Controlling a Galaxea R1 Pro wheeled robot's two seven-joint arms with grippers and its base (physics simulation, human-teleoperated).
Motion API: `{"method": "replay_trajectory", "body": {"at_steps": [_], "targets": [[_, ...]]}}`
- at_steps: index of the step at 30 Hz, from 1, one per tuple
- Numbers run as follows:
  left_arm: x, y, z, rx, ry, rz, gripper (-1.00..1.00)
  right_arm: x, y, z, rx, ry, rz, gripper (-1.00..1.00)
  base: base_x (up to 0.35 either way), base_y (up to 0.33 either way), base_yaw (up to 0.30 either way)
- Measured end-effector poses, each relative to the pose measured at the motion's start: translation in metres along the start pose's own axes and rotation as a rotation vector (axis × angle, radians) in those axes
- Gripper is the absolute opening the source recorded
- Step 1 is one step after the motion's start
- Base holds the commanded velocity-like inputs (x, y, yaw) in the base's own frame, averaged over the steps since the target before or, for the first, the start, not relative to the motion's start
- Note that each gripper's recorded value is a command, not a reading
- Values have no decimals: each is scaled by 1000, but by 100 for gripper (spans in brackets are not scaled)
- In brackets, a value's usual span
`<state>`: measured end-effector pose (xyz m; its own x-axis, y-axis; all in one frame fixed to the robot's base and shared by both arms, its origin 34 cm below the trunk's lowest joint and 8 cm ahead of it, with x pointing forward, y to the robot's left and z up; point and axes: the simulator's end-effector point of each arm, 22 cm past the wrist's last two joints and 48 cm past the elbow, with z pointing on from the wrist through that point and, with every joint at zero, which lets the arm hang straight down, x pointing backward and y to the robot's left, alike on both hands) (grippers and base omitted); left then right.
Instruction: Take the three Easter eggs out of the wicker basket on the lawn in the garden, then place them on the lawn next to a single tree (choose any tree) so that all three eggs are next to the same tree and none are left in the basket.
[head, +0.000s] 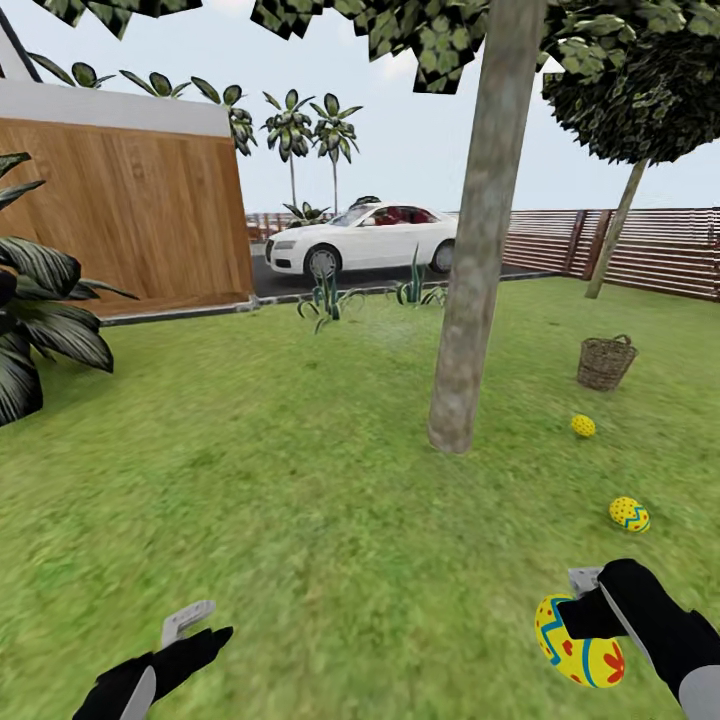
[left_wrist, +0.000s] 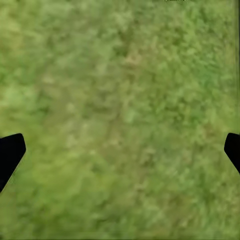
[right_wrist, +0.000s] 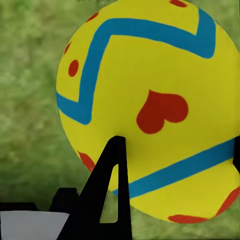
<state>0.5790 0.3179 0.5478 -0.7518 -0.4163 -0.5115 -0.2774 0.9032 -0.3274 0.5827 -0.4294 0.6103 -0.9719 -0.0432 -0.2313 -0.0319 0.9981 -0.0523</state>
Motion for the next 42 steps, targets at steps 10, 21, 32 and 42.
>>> {"method": "replay_trajectory", "body": {"at_steps": [10, 21, 32, 42], "targets": [[0, 0, 0, 0, 0, 0, 100, 0, 0, 0, 0, 0, 0, -100, 203, 287, -300], [0, 0, 0, 0, 0, -1, 100, 0, 0, 0, 0, 1, 0, -100, 178, 294, -285], [0, 1, 1, -2, 0, -5, 100, 1, 1, 2, -1, 5, 0, -100, 95, 318, -131], [1, 1, 0, -1, 0, -3, 100, 1, 1, 2, -2, 4, 0, -100, 49, 311, 0]]}}
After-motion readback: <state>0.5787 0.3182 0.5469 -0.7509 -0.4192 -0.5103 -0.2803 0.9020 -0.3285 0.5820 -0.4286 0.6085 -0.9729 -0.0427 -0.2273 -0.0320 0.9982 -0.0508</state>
